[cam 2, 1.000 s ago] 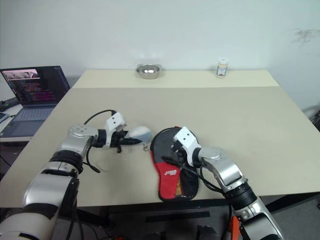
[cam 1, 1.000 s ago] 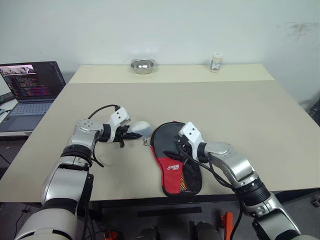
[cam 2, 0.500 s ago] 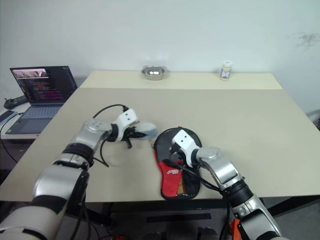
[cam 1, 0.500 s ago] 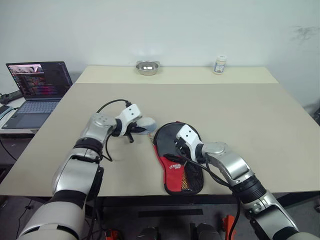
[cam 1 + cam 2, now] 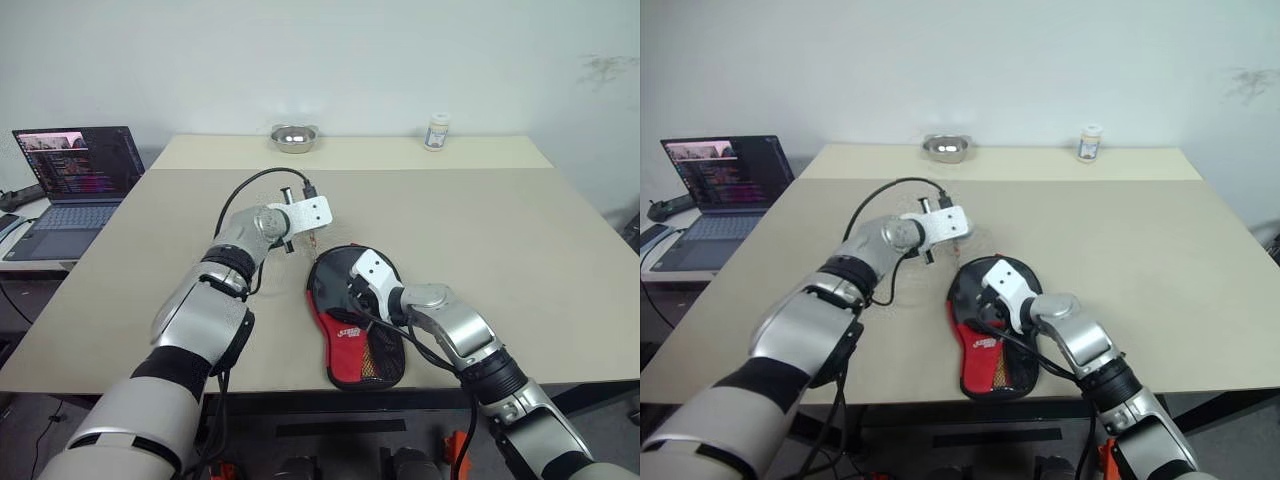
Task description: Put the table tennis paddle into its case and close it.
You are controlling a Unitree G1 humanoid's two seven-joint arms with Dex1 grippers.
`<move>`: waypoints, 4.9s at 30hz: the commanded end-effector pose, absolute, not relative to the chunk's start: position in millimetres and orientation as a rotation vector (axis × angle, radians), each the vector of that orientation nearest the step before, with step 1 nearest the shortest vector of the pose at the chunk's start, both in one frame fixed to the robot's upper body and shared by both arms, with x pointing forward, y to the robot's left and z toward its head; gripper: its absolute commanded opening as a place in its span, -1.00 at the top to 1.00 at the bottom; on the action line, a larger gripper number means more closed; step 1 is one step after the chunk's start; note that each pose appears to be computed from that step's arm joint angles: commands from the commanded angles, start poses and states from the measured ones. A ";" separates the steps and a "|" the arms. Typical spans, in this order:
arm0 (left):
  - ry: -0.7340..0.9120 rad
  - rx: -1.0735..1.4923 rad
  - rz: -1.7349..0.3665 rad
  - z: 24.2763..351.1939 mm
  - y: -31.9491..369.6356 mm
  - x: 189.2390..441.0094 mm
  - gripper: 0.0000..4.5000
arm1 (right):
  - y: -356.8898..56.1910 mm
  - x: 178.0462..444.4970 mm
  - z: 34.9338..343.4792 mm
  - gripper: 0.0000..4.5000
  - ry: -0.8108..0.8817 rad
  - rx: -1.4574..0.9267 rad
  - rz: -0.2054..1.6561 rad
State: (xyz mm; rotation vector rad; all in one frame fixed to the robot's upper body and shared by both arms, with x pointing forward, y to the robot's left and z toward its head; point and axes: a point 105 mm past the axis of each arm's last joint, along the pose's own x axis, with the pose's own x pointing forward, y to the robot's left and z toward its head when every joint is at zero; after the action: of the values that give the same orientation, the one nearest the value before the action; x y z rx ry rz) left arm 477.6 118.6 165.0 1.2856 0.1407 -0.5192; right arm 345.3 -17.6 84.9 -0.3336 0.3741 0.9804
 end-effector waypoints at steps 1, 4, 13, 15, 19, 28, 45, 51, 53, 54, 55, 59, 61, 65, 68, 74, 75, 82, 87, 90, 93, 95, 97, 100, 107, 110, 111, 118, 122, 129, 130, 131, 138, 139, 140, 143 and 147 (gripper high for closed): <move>-0.097 1.459 -0.410 221.9 91.1 485.5 0.86 | -34.7 327.8 28.7 -1.00 0.606 -0.364 0.958; -0.225 1.543 -0.425 234.1 59.1 481.6 0.86 | -33.8 322.4 23.4 -1.00 0.621 -0.375 0.975; -0.458 1.619 -0.518 245.4 -12.5 462.0 0.86 | -28.2 310.7 18.5 -1.00 0.636 -0.374 1.001; -0.485 1.621 -0.549 243.8 -23.1 457.4 0.86 | -27.9 309.5 18.0 -1.00 0.637 -0.373 1.003; -0.506 1.501 -0.644 240.2 -50.1 444.8 0.86 | -28.7 308.8 17.3 -1.00 0.640 -0.377 1.004; -0.433 1.355 -0.811 219.1 -71.9 430.3 0.86 | -29.8 315.0 20.4 -1.00 0.628 -0.382 0.988; -0.323 1.082 -1.038 207.1 -76.5 415.1 -0.99 | -29.1 325.8 23.6 -1.00 0.606 -0.392 0.972; -0.364 0.918 -0.911 247.9 -49.8 432.0 -0.99 | -28.2 334.4 32.1 -1.00 0.576 -0.377 0.956; -0.381 0.863 -0.851 264.6 -34.3 439.1 -0.99 | -26.4 336.8 38.7 -1.00 0.557 -0.360 0.953; -0.388 0.842 -0.823 271.6 -26.3 442.3 -0.99 | -24.8 337.3 43.0 -1.00 0.547 -0.347 0.955; -0.392 0.830 -0.806 275.6 -21.4 444.1 -0.99 | -23.8 337.4 45.7 -1.00 0.540 -0.340 0.957; -0.398 0.766 -0.710 297.2 20.3 455.0 -0.99 | -15.9 335.3 79.0 -1.00 0.451 -0.295 0.988; -0.376 0.689 -0.729 298.3 43.3 456.0 -0.99 | -14.6 329.7 108.1 -1.00 0.368 -0.288 1.015; -0.270 0.577 -1.057 261.8 59.6 433.8 -0.99 | -26.2 314.6 145.8 -1.00 0.284 -0.287 1.053; -0.182 0.528 -1.160 238.2 72.3 425.3 -0.99 | -40.6 301.4 166.3 -1.00 0.248 -0.267 1.070; -0.088 0.464 -1.358 194.6 73.3 401.1 -0.99 | -76.5 288.5 196.6 -1.00 0.208 -0.259 1.029; -0.066 0.451 -1.399 183.7 71.7 394.8 -0.99 | -90.3 293.7 200.1 -1.00 0.208 -0.274 0.975; 0.018 0.364 -1.502 144.5 56.3 370.2 -0.99 | -156.0 339.5 217.0 -1.00 0.175 -0.305 0.660; 0.078 0.357 -1.516 118.2 44.2 359.1 -0.99 | -163.6 380.6 217.4 -1.00 0.150 -0.262 0.541; 0.098 0.363 -1.506 110.8 43.0 358.0 -0.99 | -157.4 395.3 214.3 -1.00 0.144 -0.230 0.548; 0.115 0.362 -1.498 105.2 42.2 357.0 -0.99 | -156.8 416.8 209.9 -1.00 0.145 -0.186 0.518; 0.121 0.364 -1.496 103.1 42.2 356.3 -0.99 | -154.0 430.1 209.2 -1.00 0.143 -0.135 0.506; 0.124 0.364 -1.488 102.4 43.1 356.6 -0.99 | -150.6 441.1 209.0 -1.00 0.138 -0.105 0.497; 0.130 0.367 -1.483 101.1 44.6 356.2 -0.99 | -147.4 453.8 199.8 -1.00 0.157 -0.120 0.481; 0.140 0.378 -1.466 99.2 48.0 357.0 -0.99 | -137.9 467.2 170.6 -1.00 0.236 -0.147 0.461; 0.143 0.380 -1.464 98.3 49.1 356.8 -0.99 | -138.3 468.7 167.5 -1.00 0.242 -0.145 0.456; 0.145 0.381 -1.463 97.9 49.7 356.8 -1.00 | -138.5 469.0 166.9 -0.92 0.244 -0.146 0.454; 0.170 0.401 -1.460 89.5 52.8 356.7 -1.00 | -141.4 470.8 169.6 0.08 0.232 -0.138 0.435; 0.201 0.383 -1.439 82.0 55.4 358.7 -1.00 | -144.5 470.8 169.4 0.60 0.233 -0.134 0.422; 0.301 0.348 -1.466 54.7 62.5 347.5 -1.00 | -165.6 464.2 169.1 0.86 0.242 -0.161 0.371; 0.310 0.345 -1.457 52.5 63.5 348.2 -1.00 | -168.4 462.1 168.6 0.86 0.245 -0.168 0.366; 0.318 0.344 -1.449 50.6 64.4 349.0 -1.00 | -171.0 459.7 167.9 0.86 0.248 -0.174 0.360; 0.356 0.346 -1.430 40.1 63.6 350.1 -1.00 | -186.0 437.3 157.5 0.86 0.289 -0.238 0.317; 0.359 0.339 -1.424 39.1 62.7 350.6 -1.00 | -187.5 434.4 155.4 0.86 0.295 -0.243 0.309; 0.362 0.334 -1.421 38.6 62.0 350.9 -1.00 | -188.4 432.3 154.1 0.86 0.300 -0.244 0.304; 0.369 0.334 -1.413 35.0 59.6 350.7 -1.00 | -189.5 418.4 148.7 0.86 0.325 -0.281 0.313; 0.374 0.332 -1.407 33.3 57.8 351.4 -1.00 | -188.7 388.0 144.3 0.86 0.368 -0.345 0.377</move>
State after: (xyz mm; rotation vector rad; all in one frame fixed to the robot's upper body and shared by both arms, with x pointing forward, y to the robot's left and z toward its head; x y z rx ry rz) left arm 365.6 48.8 74.6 0.3226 0.1955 -1.4047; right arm 396.1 -187.3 126.7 -0.3057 0.4045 0.3699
